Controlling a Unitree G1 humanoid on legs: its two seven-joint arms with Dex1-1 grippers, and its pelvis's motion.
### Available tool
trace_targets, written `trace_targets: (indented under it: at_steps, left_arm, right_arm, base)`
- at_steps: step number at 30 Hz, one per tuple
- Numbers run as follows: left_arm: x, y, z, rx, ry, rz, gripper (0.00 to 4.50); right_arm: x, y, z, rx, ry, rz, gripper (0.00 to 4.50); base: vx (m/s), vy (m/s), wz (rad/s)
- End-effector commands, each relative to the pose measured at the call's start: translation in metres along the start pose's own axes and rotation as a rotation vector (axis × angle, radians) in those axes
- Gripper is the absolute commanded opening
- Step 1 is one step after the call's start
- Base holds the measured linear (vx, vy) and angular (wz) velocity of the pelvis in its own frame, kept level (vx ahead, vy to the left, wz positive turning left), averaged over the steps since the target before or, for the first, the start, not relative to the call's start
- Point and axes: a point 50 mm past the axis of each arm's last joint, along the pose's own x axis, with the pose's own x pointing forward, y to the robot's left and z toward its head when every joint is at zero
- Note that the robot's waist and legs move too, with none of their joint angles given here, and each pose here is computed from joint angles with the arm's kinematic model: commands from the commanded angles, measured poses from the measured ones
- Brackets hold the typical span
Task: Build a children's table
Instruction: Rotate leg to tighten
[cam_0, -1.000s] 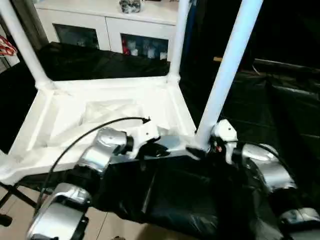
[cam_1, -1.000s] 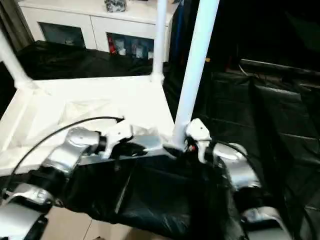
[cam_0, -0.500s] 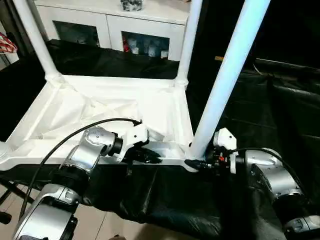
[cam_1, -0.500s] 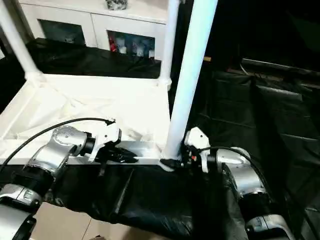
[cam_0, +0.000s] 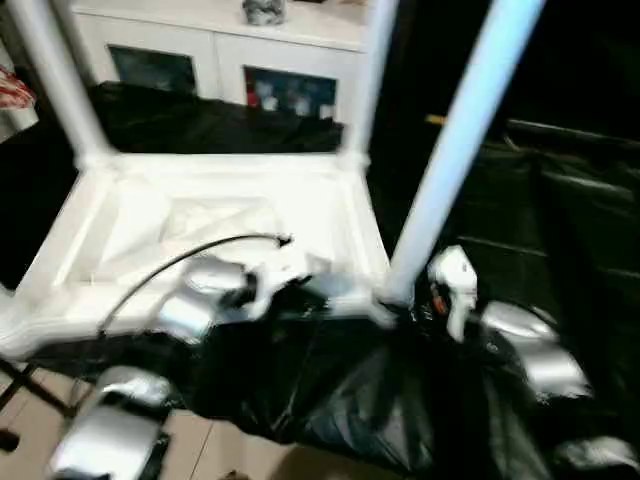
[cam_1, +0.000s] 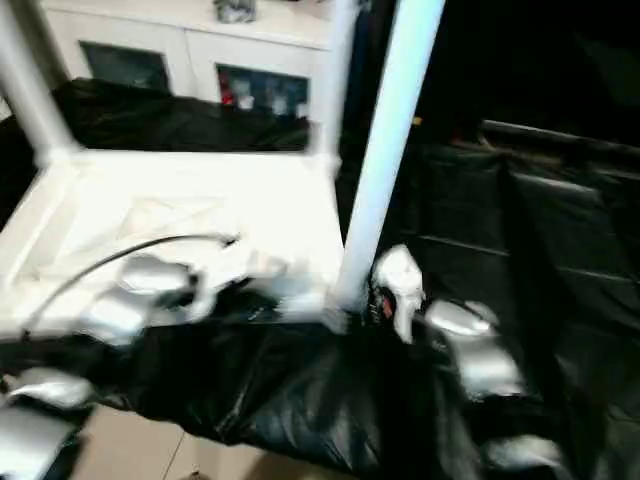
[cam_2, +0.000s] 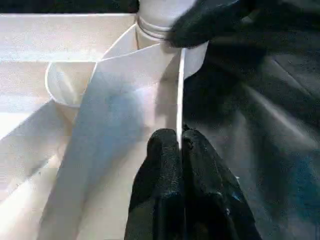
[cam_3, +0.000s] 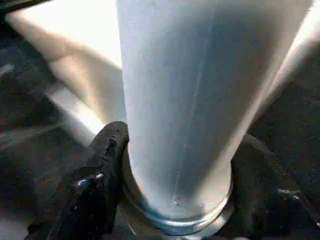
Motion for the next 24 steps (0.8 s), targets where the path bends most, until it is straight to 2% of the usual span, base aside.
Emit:
trace_targets:
  at_steps: [1, 3, 5, 10, 11, 12, 15, 21, 24]
  left_arm:
    - [0.027, -0.006, 0.02, -0.04, -0.096, 0.065, 0.0]
    - [0.04, -0.009, 0.029, -0.059, -0.12, 0.101, 0.0]
    - [0.048, -0.013, 0.033, -0.052, -0.121, 0.109, 0.0]
    - [0.06, -0.024, 0.037, -0.021, -0.118, 0.089, 0.0]
    - [0.06, -0.025, 0.037, -0.021, -0.119, 0.086, 0.0]
    - [0.061, -0.025, 0.037, -0.014, -0.115, 0.083, 0.0]
    - [0.057, -0.026, 0.032, 0.031, -0.095, 0.064, 0.0]
    - [0.038, -0.022, 0.022, 0.061, -0.09, -0.001, 0.0]
    - [0.03, -0.02, 0.018, 0.071, -0.087, -0.026, 0.0]
  right_arm:
    - [0.021, 0.018, -0.008, 0.049, 0.037, -0.036, 2.65]
    - [0.032, 0.017, -0.01, 0.107, 0.057, -0.17, 2.65]
    - [0.04, 0.02, -0.009, 0.139, 0.055, -0.225, 2.65]
    - [0.058, 0.036, -0.001, 0.148, -0.005, -0.212, 2.65]
    - [0.059, 0.038, 0.0, 0.152, -0.009, -0.207, 3.2]
    - [0.06, 0.039, 0.001, 0.154, -0.013, -0.201, 3.34]
    - [0.059, 0.038, 0.003, 0.18, -0.035, -0.157, 3.52]
    - [0.037, 0.021, 0.002, 0.099, -0.026, -0.069, 4.17]
    - [0.027, 0.018, 0.001, 0.071, -0.02, 0.008, 4.17]
  base:
    - [0.0, 0.0, 0.0]
    - [0.0, 0.0, 0.0]
    - [0.0, 0.0, 0.0]
    - [0.0, 0.0, 0.0]
    - [0.0, 0.0, 0.0]
    - [0.0, 0.0, 0.0]
    - [0.0, 0.0, 0.0]
    - [0.0, 0.0, 0.0]
    - [0.0, 0.0, 0.0]
